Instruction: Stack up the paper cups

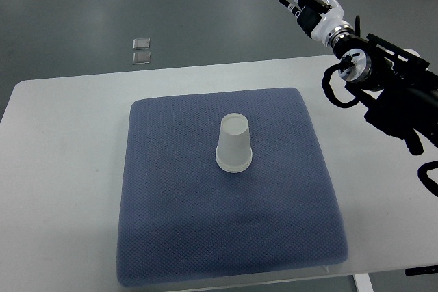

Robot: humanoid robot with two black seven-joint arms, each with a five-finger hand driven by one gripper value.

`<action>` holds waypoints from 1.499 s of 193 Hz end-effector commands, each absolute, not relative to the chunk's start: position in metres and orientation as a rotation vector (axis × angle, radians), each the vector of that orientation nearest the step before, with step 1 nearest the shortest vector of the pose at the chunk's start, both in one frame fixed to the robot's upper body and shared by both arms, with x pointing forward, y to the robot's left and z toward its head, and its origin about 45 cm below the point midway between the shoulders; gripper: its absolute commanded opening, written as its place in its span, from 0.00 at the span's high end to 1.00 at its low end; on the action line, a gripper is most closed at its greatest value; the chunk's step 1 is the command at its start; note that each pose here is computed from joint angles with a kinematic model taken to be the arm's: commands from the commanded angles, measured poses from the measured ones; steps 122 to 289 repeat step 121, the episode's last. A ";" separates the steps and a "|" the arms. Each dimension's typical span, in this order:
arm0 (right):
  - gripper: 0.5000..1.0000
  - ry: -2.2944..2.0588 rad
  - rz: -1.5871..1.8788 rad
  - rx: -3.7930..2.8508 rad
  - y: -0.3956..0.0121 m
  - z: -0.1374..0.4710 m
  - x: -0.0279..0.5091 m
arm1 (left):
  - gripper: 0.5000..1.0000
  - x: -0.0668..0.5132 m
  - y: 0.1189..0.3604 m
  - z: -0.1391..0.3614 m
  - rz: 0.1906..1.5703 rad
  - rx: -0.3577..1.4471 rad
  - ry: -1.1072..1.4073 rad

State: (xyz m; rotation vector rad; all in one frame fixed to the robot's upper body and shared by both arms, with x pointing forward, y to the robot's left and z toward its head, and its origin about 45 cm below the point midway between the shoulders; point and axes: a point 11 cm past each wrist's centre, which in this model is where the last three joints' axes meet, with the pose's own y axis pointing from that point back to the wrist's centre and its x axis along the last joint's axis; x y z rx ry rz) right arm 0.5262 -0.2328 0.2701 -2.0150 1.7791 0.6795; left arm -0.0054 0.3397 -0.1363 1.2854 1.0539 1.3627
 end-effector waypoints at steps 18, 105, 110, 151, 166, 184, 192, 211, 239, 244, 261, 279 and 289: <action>0.17 1.797 0.742 -1.951 -0.236 0.248 0.519 | 0.00 -0.005 0.340 -0.136 1.363 1.285 1.054; 0.17 1.811 0.712 -1.930 -0.236 0.236 0.514 | 0.00 -0.005 0.340 -0.136 1.363 1.285 1.054; 0.17 1.811 0.710 -1.929 -0.236 0.237 0.514 | 0.00 -0.005 0.340 -0.136 1.363 1.285 1.054; 0.17 1.813 0.714 -1.925 -0.237 0.235 0.513 | 0.00 -0.005 0.340 -0.136 1.363 1.285 1.054; 0.17 1.813 0.714 -1.925 -0.237 0.235 0.513 | 0.00 -0.005 0.340 -0.136 1.363 1.285 1.054; 0.17 1.813 0.714 -1.925 -0.237 0.235 0.513 | 0.00 -0.005 0.340 -0.136 1.363 1.285 1.054; 0.17 1.813 0.714 -1.925 -0.237 0.235 0.513 | 0.00 -0.005 0.340 -0.136 1.363 1.285 1.054; 0.17 1.813 0.714 -1.925 -0.237 0.235 0.513 | 0.00 -0.005 0.340 -0.136 1.363 1.285 1.054; 0.17 1.813 0.714 -1.925 -0.237 0.235 0.513 | 0.00 -0.005 0.340 -0.136 1.363 1.285 1.054; 0.17 1.813 0.714 -1.925 -0.237 0.235 0.513 | 0.00 -0.005 0.340 -0.136 1.363 1.285 1.054; 0.17 1.813 0.714 -1.925 -0.237 0.235 0.513 | 0.00 -0.005 0.340 -0.136 1.363 1.285 1.054; 0.17 1.813 0.714 -1.925 -0.237 0.235 0.513 | 0.00 -0.005 0.340 -0.136 1.363 1.285 1.054; 0.17 1.813 0.714 -1.925 -0.237 0.235 0.513 | 0.00 -0.005 0.340 -0.136 1.363 1.285 1.054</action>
